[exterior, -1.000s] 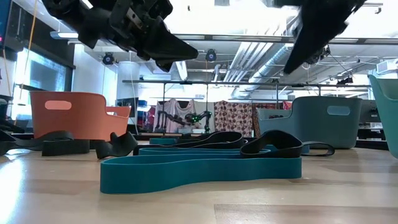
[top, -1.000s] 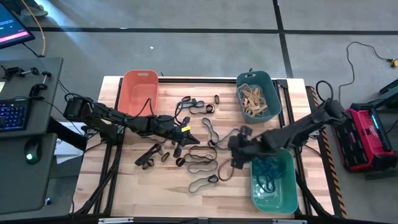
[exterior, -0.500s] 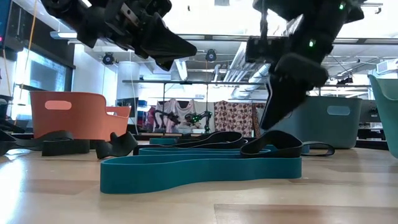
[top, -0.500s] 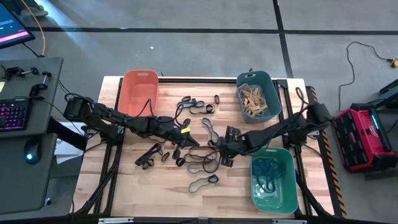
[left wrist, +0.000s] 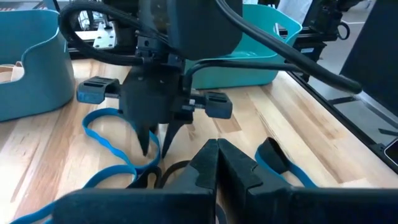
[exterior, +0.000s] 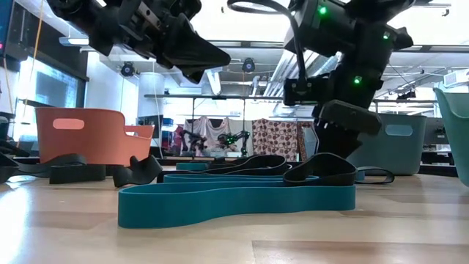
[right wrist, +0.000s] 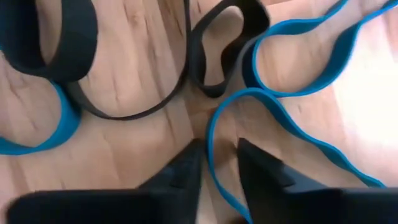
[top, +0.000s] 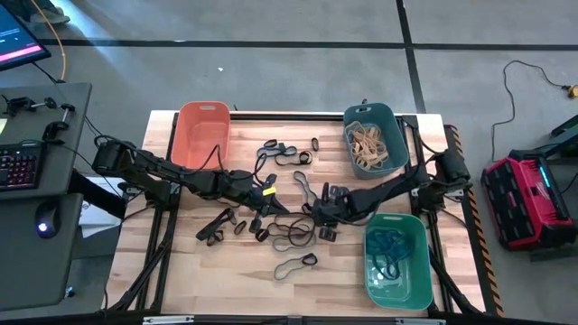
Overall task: Sort rubber bands into baskets
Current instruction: Put the blue rubber band into the green bin
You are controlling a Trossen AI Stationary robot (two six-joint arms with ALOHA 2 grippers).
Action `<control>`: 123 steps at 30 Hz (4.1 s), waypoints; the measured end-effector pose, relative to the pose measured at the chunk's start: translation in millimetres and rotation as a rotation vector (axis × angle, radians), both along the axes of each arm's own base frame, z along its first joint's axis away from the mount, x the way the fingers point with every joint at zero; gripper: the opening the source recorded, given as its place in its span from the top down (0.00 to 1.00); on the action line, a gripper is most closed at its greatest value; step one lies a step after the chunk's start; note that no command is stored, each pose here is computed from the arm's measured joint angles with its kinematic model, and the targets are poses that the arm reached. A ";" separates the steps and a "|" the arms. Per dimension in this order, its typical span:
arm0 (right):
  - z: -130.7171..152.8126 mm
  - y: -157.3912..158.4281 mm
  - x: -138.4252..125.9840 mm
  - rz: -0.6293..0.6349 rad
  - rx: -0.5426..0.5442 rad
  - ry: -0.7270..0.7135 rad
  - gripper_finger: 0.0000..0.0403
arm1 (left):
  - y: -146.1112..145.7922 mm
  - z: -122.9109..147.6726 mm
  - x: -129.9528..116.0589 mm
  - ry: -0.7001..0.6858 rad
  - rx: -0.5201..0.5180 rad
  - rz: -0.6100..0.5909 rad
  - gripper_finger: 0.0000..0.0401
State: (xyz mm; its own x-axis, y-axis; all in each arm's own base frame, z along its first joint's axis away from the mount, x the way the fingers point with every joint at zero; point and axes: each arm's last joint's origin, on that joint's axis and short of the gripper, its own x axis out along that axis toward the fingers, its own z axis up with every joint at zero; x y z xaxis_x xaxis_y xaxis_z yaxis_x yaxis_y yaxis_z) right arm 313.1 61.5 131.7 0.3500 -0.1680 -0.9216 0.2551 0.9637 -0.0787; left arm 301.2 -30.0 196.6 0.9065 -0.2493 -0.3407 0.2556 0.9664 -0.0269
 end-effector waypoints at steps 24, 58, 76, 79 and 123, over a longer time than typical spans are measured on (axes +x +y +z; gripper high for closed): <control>158.9 72.2 -31.1 -0.026 0.005 0.017 1.00 | 0.1 0.0 0.0 0.001 0.000 0.001 1.00; 103.8 177.4 -130.8 -0.402 0.345 0.235 0.94 | 0.4 -5.2 -2.0 0.060 0.003 0.003 1.00; 139.3 151.0 -89.3 -0.231 0.195 0.012 0.54 | -48.0 -8.2 -35.7 0.263 0.159 -0.200 1.00; 138.5 137.8 -70.0 -0.222 0.185 -0.057 0.55 | -53.7 -10.3 -38.6 0.286 0.155 -0.232 1.00; 6.5 48.2 16.0 -0.226 0.138 -0.013 0.97 | -61.5 1.2 -32.6 0.170 0.045 -0.201 1.00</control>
State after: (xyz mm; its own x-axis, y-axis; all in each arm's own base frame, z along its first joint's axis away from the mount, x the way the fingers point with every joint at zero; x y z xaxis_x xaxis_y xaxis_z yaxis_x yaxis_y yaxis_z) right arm 329.1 109.7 138.2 0.3301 -0.1162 -0.9368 0.4654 0.8834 0.0544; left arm 268.6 -91.5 197.8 0.7689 -0.3997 -0.4990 0.4381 0.8978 -0.0440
